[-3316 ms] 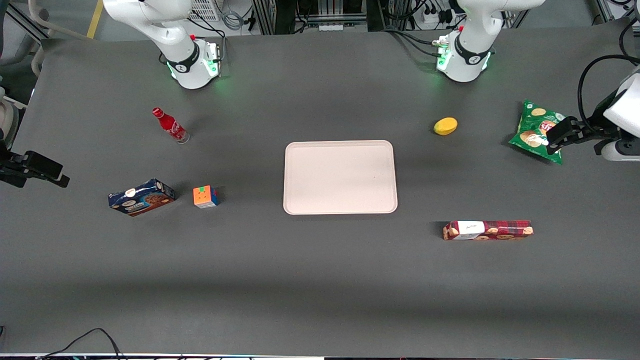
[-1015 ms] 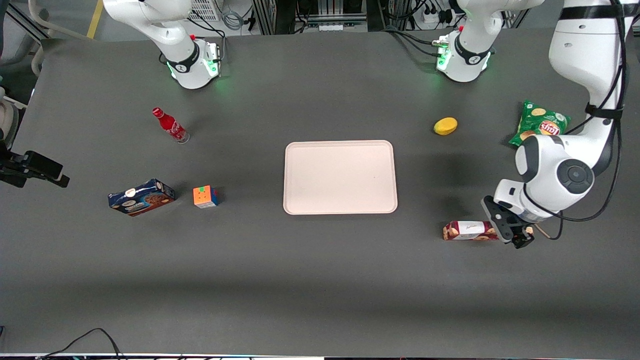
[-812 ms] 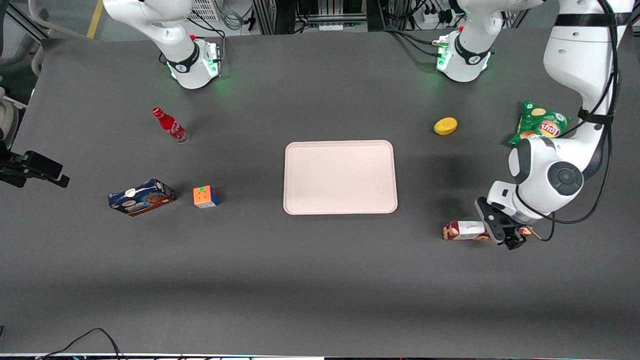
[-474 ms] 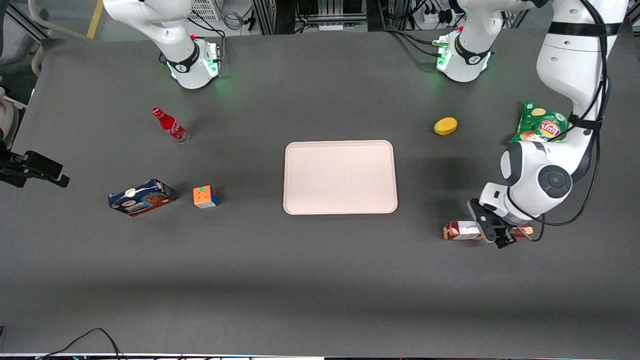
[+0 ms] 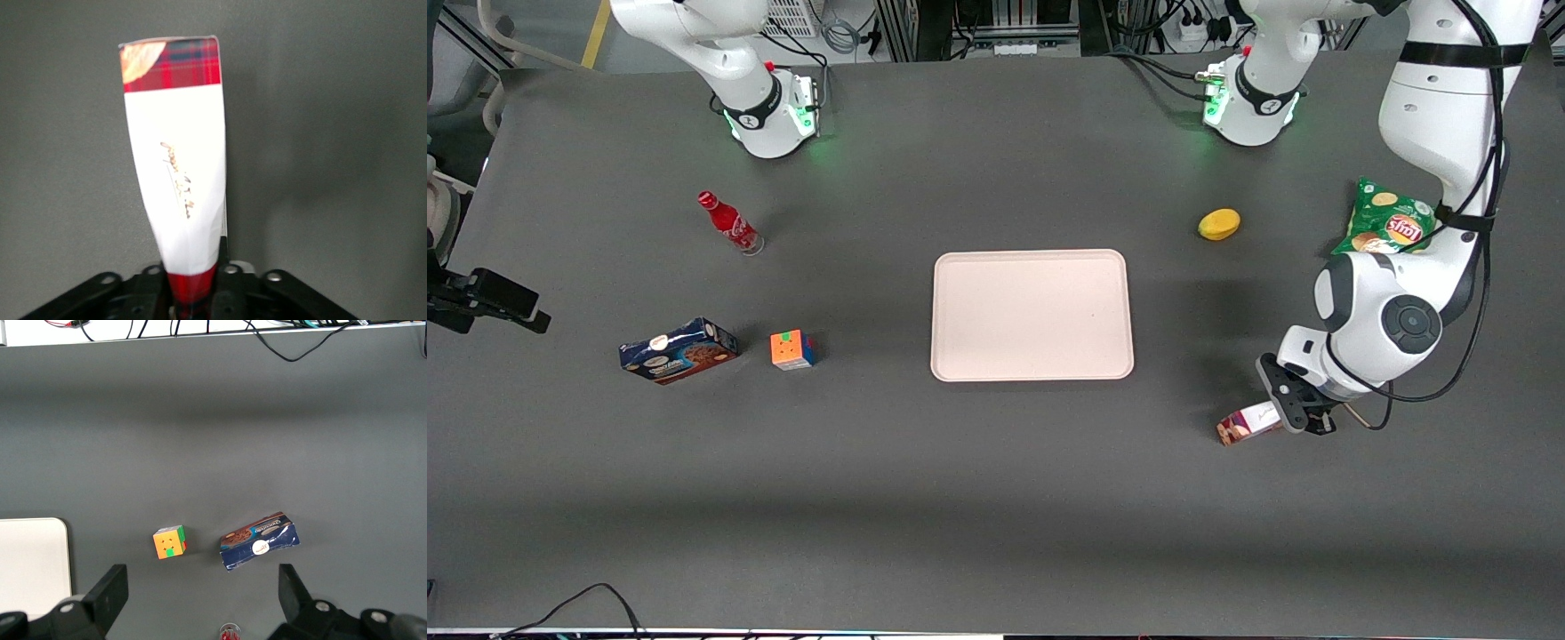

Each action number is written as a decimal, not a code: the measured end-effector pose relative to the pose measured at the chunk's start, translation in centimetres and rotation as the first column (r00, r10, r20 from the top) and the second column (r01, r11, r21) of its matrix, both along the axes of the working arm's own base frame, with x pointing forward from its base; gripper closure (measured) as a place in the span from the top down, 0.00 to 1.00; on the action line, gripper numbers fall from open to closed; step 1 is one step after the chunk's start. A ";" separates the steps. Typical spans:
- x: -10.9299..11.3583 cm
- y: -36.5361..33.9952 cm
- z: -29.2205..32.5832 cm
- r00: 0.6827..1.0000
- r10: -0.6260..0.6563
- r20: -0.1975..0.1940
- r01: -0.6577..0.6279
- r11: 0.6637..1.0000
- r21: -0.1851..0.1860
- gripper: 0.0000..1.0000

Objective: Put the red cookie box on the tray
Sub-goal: 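Close the left gripper on the cookie box end and tilt it upright, then carry the upright cookie box with the left gripper over the beige tray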

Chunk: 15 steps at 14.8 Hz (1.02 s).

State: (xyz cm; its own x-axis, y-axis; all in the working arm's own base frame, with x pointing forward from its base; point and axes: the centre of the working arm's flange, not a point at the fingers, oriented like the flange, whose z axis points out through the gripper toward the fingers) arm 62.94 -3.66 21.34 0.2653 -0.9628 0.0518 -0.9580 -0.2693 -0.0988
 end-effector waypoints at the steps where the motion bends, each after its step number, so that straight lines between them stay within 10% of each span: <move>1: 0.1 0.0 0.2 1.000 0.001 0.003 -0.001 1.000 -0.001 0.19; 7: 1.2 -0.7 6.2 0.963 0.268 -0.014 -0.268 0.961 -0.071 0.19; 15: -2.9 -5.4 27.2 0.738 0.668 -0.098 -0.675 0.732 -0.097 0.19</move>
State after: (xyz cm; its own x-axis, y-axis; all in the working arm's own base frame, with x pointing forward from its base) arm 60.07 -9.10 48.56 0.8458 -0.5201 0.1187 -0.5260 -0.8502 0.0221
